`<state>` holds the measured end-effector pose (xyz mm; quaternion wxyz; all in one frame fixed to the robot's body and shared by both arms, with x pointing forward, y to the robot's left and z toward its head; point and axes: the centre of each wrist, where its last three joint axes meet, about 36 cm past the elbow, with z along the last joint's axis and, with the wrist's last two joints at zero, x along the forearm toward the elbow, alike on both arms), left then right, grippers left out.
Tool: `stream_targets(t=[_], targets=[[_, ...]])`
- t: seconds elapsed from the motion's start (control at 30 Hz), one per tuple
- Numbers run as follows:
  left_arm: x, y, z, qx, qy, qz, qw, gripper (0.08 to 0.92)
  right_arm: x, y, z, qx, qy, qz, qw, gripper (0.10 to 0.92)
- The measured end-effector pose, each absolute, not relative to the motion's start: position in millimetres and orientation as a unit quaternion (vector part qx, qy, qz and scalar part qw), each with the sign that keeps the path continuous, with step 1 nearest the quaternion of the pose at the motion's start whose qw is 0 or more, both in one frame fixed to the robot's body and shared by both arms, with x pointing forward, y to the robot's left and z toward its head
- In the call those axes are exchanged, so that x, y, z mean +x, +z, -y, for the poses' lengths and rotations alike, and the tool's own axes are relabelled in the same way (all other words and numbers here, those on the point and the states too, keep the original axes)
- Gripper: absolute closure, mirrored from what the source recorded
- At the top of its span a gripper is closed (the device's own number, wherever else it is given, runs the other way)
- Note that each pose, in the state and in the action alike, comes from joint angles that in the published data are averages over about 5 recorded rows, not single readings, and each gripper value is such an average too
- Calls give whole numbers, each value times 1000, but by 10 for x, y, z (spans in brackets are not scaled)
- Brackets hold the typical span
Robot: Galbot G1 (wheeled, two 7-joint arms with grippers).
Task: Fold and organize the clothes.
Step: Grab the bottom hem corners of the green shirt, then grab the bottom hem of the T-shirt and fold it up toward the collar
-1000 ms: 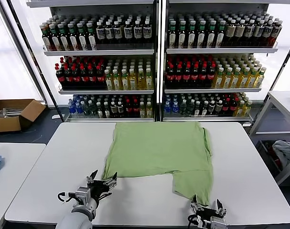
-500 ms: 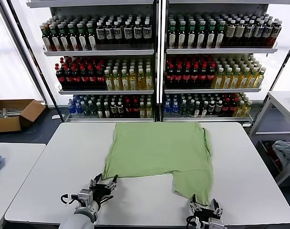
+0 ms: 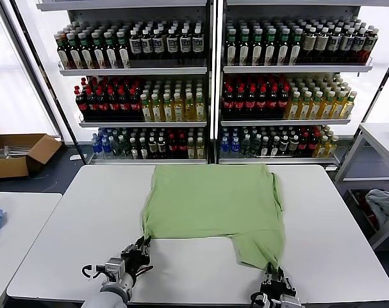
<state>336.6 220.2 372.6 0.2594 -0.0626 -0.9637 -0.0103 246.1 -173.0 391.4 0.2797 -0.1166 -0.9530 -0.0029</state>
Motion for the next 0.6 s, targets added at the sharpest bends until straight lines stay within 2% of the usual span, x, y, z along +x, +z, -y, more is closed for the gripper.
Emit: stream_targets(t=[0.07,0.17,0.4,0.6], targets=[[3363,3725,-2205,-63,-10,964,260,862,2460,3911,1739,-116,-3,954,277,906],[3360,3722,-2209,-62,-10,964,259,908,2467,3914,1752,-114,-5,956,271,916],[3375,3744,-2209,-55,-8,968,244,915,2522,4007,1799,-108,-14,964,241,916],[3411,3862,-2194,-51,-3,977,205,915,2605,4193,1845,-100,-26,976,193,916]])
